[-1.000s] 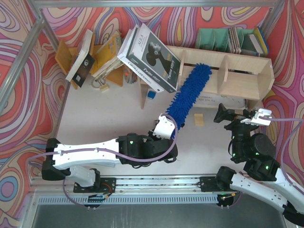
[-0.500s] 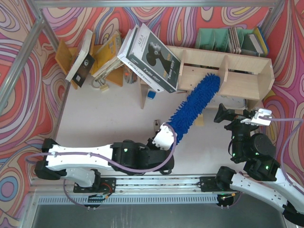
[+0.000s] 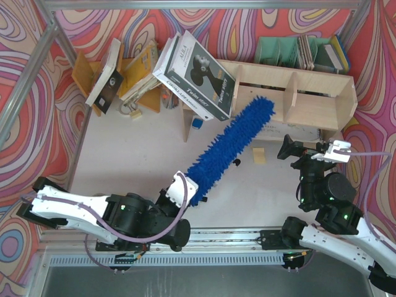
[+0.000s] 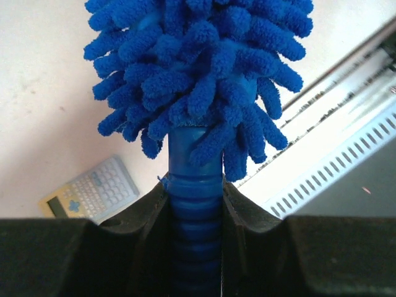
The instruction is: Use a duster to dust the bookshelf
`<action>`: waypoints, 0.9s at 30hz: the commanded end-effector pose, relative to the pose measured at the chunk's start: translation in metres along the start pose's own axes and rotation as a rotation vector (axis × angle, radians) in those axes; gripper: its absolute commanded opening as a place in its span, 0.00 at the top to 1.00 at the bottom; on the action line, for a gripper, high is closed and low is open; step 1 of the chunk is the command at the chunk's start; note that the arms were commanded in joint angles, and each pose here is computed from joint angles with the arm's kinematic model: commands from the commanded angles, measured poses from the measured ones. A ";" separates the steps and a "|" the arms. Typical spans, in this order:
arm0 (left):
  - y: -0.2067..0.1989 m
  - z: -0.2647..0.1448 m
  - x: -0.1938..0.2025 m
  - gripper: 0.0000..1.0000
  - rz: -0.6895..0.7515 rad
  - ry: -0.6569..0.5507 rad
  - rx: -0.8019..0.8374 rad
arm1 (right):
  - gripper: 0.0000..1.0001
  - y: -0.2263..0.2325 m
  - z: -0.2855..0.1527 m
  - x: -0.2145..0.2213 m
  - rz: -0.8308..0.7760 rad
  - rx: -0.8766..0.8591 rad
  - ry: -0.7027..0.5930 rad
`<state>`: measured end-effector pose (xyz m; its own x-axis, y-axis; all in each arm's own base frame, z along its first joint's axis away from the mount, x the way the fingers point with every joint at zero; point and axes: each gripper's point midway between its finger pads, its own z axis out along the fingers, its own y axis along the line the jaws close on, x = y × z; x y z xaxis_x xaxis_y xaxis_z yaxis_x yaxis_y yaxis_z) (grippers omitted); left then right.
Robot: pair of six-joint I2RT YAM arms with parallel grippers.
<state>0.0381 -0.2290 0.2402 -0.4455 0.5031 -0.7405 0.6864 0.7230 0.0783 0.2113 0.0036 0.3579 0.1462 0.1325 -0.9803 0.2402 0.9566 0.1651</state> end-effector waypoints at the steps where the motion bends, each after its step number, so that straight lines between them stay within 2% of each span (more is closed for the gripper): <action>1: 0.035 -0.003 -0.029 1.00 -0.024 -0.159 -0.170 | 0.01 -0.004 0.001 -0.004 0.004 0.026 -0.008; 7: 0.021 0.007 -0.058 1.00 -0.025 -0.208 -0.126 | 0.01 -0.003 0.001 -0.003 0.002 0.025 -0.006; 11: 0.008 0.022 -0.061 1.00 -0.031 -0.162 -0.081 | 0.01 -0.003 0.001 -0.004 0.006 0.023 -0.007; 20: -0.010 0.058 -0.092 1.00 -0.005 -0.148 -0.077 | 0.01 -0.005 -0.001 -0.005 0.027 0.018 -0.008; 27: -0.014 0.079 -0.085 1.00 0.021 -0.094 -0.068 | 0.01 -0.002 0.001 -0.002 0.003 0.023 0.000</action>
<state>0.1090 -0.3080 0.2440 -0.3856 0.4962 -0.7779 0.6347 0.7545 0.1667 0.2111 0.0029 0.3576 0.1458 0.1335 -0.9803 0.2452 0.9551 0.1665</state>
